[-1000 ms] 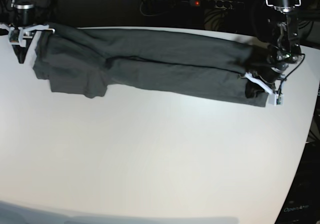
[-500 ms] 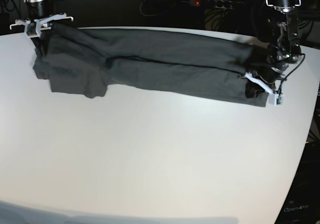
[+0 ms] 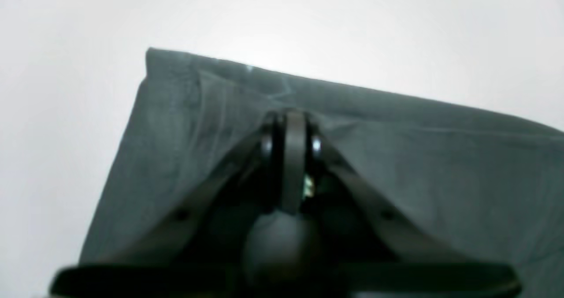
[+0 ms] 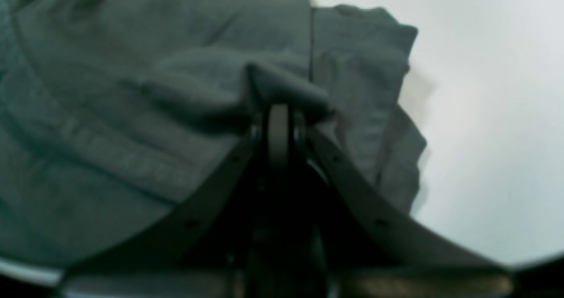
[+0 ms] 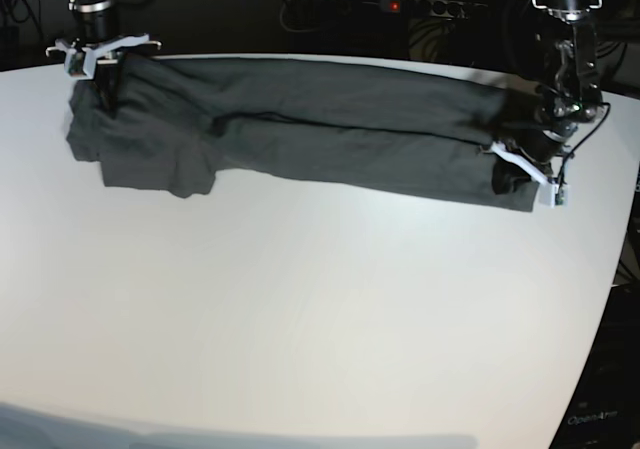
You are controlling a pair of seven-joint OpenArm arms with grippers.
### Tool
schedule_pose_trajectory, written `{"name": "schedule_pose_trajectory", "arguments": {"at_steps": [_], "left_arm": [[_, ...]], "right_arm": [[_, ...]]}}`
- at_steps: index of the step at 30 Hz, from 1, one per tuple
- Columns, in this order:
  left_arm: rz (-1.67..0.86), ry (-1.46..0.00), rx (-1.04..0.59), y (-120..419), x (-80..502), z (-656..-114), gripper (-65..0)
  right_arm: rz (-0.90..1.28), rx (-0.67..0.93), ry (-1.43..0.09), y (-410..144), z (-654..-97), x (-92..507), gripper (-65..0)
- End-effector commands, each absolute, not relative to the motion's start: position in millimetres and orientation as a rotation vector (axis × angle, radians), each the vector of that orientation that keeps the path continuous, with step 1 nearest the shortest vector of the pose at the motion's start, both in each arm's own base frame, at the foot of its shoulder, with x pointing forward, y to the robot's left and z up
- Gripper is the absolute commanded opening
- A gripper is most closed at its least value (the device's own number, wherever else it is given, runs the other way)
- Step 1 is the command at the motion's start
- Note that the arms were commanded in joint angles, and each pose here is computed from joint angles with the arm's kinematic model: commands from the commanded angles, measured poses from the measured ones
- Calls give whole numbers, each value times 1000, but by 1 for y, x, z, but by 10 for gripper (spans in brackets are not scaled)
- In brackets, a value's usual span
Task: Fold the T-shirt properly
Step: 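Pull the strip ends apart with both grippers to straighten the fold, then hold the strip ends still with both grippers, keeping it taut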
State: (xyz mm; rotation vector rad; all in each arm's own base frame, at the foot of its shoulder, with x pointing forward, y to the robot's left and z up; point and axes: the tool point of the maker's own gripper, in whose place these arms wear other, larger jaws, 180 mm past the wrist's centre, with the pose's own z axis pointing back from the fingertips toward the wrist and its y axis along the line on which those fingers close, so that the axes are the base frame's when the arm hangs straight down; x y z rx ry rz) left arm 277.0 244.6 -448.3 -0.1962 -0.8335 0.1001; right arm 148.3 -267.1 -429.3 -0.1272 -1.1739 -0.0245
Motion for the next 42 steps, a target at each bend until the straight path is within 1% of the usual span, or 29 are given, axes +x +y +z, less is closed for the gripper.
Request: {"name": "schedule_pose_trajectory", "arguments": {"at_steps": [1, 7, 15, 19, 30, 36, 39, 40, 42], "left_arm": [[70, -596, -99, 257, 229, -487, -617], [70, -599, -97, 259, 229, -486, -617], [73, -604, -101, 258, 232, -485, -617], [72, -605, -105, 256, 232, -486, -617], [71, -601, -105, 255, 230, -487, -617], [71, -601, -105, 255, 230, -487, -617], [71, -601, -105, 255, 230, -487, -617], [71, -601, -105, 255, 230, -487, -617], [71, -601, -105, 255, 230, -487, -617]], "right_arm": [[-24, -156, -1194, -279, -421, 152, -649], [10, -218, -1063, -317, -428, 176, -649], [32, -265, -1014, -343, -420, 202, -649], [37, -271, -1023, -343, -417, 204, -649], [102, -414, -1123, -356, -354, 215, -649], [105, -427, -1169, -328, -336, 212, -647], [103, -428, -1165, -316, -333, 203, -646], [98, -421, -1155, -312, -336, 198, -638], [94, -415, -1143, -310, -340, 193, -601]]}}
